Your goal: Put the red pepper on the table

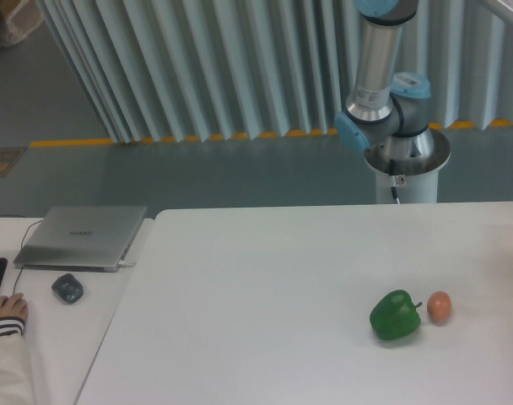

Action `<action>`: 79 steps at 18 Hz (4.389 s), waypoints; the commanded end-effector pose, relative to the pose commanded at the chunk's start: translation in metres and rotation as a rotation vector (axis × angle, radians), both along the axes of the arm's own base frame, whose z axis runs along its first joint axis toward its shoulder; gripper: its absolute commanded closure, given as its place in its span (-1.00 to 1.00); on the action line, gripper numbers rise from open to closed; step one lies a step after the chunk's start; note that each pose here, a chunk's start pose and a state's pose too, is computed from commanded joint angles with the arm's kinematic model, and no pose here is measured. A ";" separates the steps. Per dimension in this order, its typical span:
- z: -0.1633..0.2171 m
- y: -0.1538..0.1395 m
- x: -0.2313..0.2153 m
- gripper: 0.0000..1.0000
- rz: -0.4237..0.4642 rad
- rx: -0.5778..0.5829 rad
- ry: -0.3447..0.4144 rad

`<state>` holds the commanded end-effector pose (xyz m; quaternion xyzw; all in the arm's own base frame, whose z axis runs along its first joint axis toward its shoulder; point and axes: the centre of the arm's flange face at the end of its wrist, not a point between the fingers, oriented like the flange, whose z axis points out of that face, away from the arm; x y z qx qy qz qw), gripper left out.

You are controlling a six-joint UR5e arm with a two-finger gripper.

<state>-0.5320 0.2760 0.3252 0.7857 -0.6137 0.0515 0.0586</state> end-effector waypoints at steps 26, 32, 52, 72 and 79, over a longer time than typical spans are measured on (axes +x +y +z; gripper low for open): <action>-0.011 0.000 -0.010 0.17 0.014 -0.001 -0.071; -0.003 0.000 -0.010 0.56 0.020 -0.002 -0.071; 0.078 0.115 0.072 0.56 0.379 0.113 -0.096; 0.030 0.257 0.130 0.55 0.643 0.287 0.051; 0.015 0.257 0.130 0.48 0.637 0.263 0.038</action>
